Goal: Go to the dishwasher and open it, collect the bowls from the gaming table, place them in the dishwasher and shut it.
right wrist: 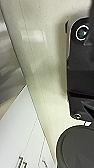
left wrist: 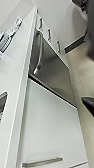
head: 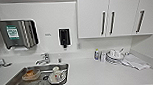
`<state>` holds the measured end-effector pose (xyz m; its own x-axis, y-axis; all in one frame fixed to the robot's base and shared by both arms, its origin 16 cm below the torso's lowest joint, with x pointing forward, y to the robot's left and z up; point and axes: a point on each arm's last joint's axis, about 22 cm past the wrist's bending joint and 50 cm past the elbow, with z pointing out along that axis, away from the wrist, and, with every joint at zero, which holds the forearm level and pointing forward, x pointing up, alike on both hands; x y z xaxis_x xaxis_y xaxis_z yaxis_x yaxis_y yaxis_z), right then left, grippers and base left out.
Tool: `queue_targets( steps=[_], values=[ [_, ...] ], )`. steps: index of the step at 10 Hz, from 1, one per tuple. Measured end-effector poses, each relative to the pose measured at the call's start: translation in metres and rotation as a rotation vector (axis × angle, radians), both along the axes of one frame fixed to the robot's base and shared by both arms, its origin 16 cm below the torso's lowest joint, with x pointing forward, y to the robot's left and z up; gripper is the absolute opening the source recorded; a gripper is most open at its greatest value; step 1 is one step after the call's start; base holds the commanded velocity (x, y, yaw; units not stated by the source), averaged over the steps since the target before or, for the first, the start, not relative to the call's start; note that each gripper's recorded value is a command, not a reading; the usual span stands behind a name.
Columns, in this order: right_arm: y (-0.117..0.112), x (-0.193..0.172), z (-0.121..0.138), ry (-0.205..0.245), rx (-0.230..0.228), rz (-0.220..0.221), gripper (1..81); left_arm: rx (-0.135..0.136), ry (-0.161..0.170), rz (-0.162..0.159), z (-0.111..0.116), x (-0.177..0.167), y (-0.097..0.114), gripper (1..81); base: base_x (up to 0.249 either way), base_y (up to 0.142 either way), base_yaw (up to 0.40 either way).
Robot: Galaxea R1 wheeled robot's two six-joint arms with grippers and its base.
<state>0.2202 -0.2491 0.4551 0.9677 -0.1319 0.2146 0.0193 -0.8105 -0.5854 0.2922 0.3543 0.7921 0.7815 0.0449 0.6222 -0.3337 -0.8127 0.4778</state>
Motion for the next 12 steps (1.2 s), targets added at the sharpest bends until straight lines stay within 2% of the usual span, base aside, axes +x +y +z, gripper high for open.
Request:
queue_targets(
  steps=[2,3,5,6,8,9,10,12],
  values=[
    [0.002,0.013,-0.009,-0.021,0.002,0.0,81.1,-0.037,-0.025,-0.021,0.013,-0.002,-0.019,81.1,0.0,0.0,0.0],
    [0.001,0.018,-0.014,-0.021,0.002,0.001,81.1,-0.05,-0.033,-0.032,0.011,0.004,-0.026,81.1,0.0,0.0,0.0],
    [-0.001,0.018,-0.03,0.009,0.001,0.001,81.1,-0.09,-0.021,-0.06,-0.012,0.025,-0.044,81.1,0.0,0.0,0.0],
    [-0.001,0.016,-0.038,0.028,0.003,0.001,81.1,-0.084,-0.011,-0.07,-0.023,0.035,-0.044,81.1,0.0,0.0,0.0],
    [0.001,0.016,-0.052,0.051,0.008,0.001,81.1,-0.05,0.001,-0.07,-0.033,0.049,-0.032,81.1,0.0,0.0,0.0],
    [0.0,0.021,-0.057,0.045,0.007,0.001,81.1,-0.05,-0.024,-0.07,-0.03,0.057,-0.032,81.1,0.0,0.0,0.0],
    [-0.001,0.029,-0.063,0.034,0.007,-0.001,81.1,-0.047,-0.023,-0.083,-0.034,0.057,-0.034,81.1,0.0,0.0,0.0],
    [0.001,0.04,-0.077,0.009,0.01,0.001,81.1,-0.039,-0.06,-0.088,-0.041,0.064,-0.033,81.1,0.0,0.0,0.0]
  ],
)
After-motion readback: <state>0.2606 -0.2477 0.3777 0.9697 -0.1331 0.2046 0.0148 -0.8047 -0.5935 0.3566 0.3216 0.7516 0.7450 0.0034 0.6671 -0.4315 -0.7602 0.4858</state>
